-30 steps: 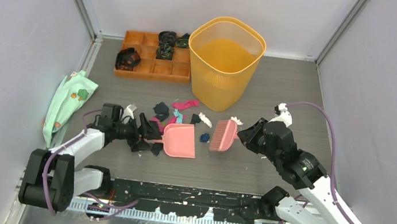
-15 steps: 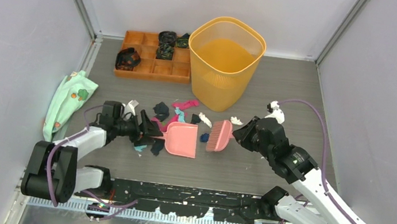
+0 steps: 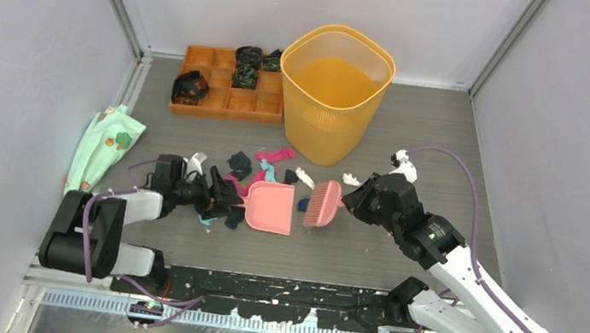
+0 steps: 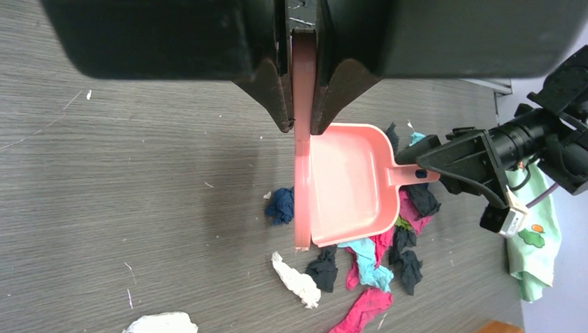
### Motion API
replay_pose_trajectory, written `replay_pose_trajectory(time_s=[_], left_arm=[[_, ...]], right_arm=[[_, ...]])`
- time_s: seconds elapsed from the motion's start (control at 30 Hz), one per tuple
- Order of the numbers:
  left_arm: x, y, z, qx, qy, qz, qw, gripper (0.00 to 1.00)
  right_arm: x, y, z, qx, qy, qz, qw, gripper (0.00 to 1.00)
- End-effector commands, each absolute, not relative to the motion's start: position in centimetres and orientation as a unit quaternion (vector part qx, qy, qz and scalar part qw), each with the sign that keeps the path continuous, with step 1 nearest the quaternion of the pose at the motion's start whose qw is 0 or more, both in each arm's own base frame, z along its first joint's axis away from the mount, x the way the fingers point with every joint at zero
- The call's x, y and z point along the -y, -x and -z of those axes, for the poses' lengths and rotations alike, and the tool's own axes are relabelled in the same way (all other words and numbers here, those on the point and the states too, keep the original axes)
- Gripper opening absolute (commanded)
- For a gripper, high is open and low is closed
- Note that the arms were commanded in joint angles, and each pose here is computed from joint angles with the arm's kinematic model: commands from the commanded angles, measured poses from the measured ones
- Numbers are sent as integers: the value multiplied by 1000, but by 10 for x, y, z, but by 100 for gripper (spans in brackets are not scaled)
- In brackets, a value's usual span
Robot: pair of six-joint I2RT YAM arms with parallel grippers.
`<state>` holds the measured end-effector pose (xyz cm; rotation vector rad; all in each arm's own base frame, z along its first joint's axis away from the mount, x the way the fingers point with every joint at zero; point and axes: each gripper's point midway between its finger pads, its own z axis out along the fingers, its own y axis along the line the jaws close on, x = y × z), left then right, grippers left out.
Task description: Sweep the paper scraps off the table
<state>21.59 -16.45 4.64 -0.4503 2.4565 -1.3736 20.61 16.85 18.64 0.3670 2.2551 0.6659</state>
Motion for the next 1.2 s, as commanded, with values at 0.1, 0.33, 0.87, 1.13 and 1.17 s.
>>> replay_pose_trajectory(time_s=[0.1,0.33,0.87,1.13,1.17], left_arm=[[169,-241,-60,-823,144,513,194,69],[175,-246,-68,-804,135,542,201,52],[203,-215,-113,-817,92,535,195,11],[171,-187,-172,-873,75,423,229,7],[165,-185,-176,-878,81,407,237,5]], right_arm=[[-175,-212,-192,-870,-144,-278,380,0],[-179,-214,-186,-873,-142,-278,374,1],[-162,-208,-217,-872,-136,-259,392,0],[-160,-200,-241,-874,-118,-264,390,1],[-170,-203,-241,-871,-116,-282,386,0]])
